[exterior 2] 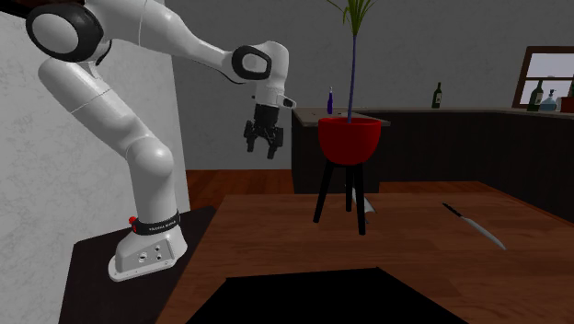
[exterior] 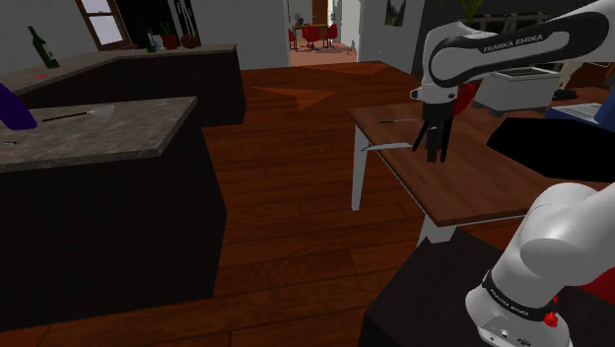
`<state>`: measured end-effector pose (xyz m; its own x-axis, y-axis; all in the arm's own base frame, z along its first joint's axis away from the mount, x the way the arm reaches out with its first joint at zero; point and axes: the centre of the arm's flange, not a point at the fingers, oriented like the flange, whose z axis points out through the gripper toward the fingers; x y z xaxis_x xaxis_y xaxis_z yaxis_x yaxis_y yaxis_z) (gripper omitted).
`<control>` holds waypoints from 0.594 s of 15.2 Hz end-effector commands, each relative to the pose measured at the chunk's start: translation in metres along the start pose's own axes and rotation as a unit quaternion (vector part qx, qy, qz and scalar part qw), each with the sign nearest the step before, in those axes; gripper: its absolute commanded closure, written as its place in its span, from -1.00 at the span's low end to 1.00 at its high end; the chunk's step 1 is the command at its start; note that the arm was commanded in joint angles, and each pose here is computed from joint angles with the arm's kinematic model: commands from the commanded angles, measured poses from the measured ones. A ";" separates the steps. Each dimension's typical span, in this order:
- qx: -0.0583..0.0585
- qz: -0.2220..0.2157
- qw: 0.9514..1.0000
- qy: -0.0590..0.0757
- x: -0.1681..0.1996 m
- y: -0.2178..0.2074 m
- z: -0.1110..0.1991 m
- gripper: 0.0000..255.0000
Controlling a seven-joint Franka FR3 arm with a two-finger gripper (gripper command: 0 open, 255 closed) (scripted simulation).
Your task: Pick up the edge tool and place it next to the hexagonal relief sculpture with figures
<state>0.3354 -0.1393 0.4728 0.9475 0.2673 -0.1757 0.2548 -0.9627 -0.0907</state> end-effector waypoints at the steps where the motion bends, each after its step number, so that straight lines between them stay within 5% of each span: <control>1: -0.007 -0.026 1.000 0.006 0.005 0.025 0.004 -1.00; 9: -0.028 -0.119 0.992 0.026 0.039 0.115 0.023 -1.00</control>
<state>0.3904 -0.2291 0.4373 0.8799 0.4619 -0.1116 0.4562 -0.8868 -0.0742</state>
